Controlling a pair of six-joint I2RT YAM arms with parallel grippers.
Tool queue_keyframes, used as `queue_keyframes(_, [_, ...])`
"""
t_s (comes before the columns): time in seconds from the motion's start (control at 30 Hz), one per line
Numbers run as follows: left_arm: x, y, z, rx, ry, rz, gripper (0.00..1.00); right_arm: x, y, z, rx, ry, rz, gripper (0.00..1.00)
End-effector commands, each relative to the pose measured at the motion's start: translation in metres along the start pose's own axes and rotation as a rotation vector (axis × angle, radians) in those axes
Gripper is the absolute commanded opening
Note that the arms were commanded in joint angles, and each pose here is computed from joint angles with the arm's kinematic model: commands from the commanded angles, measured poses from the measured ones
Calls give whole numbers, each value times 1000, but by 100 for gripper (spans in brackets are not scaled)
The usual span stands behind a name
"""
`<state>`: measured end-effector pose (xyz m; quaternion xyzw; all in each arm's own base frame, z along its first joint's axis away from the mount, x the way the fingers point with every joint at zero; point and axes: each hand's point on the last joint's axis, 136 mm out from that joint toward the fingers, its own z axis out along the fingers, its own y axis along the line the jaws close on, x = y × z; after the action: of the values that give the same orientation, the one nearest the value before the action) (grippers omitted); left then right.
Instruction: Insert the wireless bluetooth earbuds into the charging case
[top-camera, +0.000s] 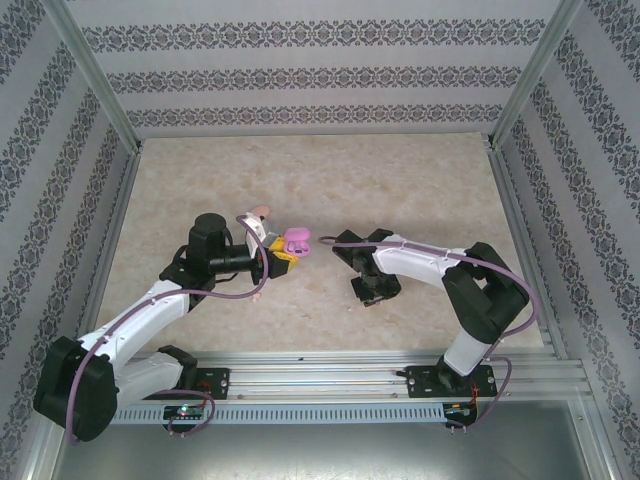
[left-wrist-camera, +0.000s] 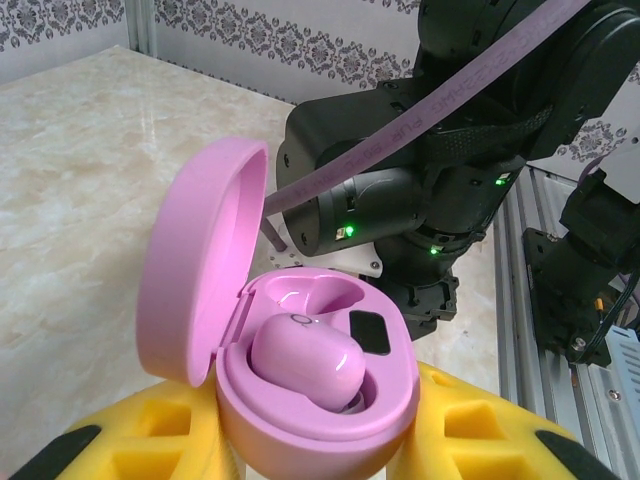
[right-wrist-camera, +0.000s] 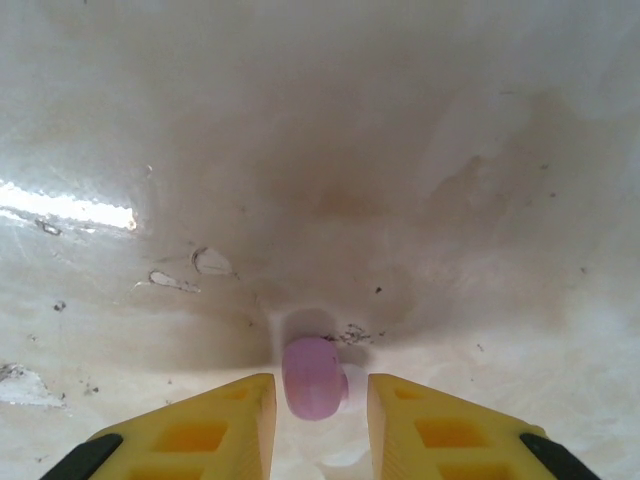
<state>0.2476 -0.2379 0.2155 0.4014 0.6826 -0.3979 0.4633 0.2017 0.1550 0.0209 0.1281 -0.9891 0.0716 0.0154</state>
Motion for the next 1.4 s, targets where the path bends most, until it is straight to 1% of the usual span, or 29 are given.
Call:
queue_keyframes(0.0, [-15,-6,0,14,-16,51,24,-5,-2,4,20,-2,-4,30])
queue_keyframes(0.13, [-15,-6,0,16,-17,47,24,-6,-1,9,17,9,-1,28])
queue_keyframes(0.27, [-15,-7,0,17,-18,47,24,-7,2,11,9,11,-1,22])
queue_keyframes(0.37, [-16,-6,0,17,-18,46,24,-6,2,9,2,9,8,19])
queue_keyframes(0.47, [-18,-6,0,17,-24,49,24,-6,4,5,-17,-2,23,18])
queue_keyframes(0.6, [-29,-6,0,23,-67,52,24,-4,4,-10,-60,-35,59,17])
queue_keyframes(0.7, [-38,-6,2,37,-99,58,24,-3,7,-27,-137,-77,105,17])
queue_keyframes(0.87, [-57,-10,3,78,-158,54,24,-7,26,-63,-431,-205,210,17])
queue_keyframes(0.97, [-63,-14,1,98,-170,55,24,-8,28,-86,-559,-295,273,15])
queue_keyframes(1.17, [-56,-17,-1,96,-152,59,24,-2,20,-132,-689,-407,319,12])
queue_keyframes(1.37, [-57,-24,-3,126,-148,68,24,2,24,-193,-785,-479,241,10])
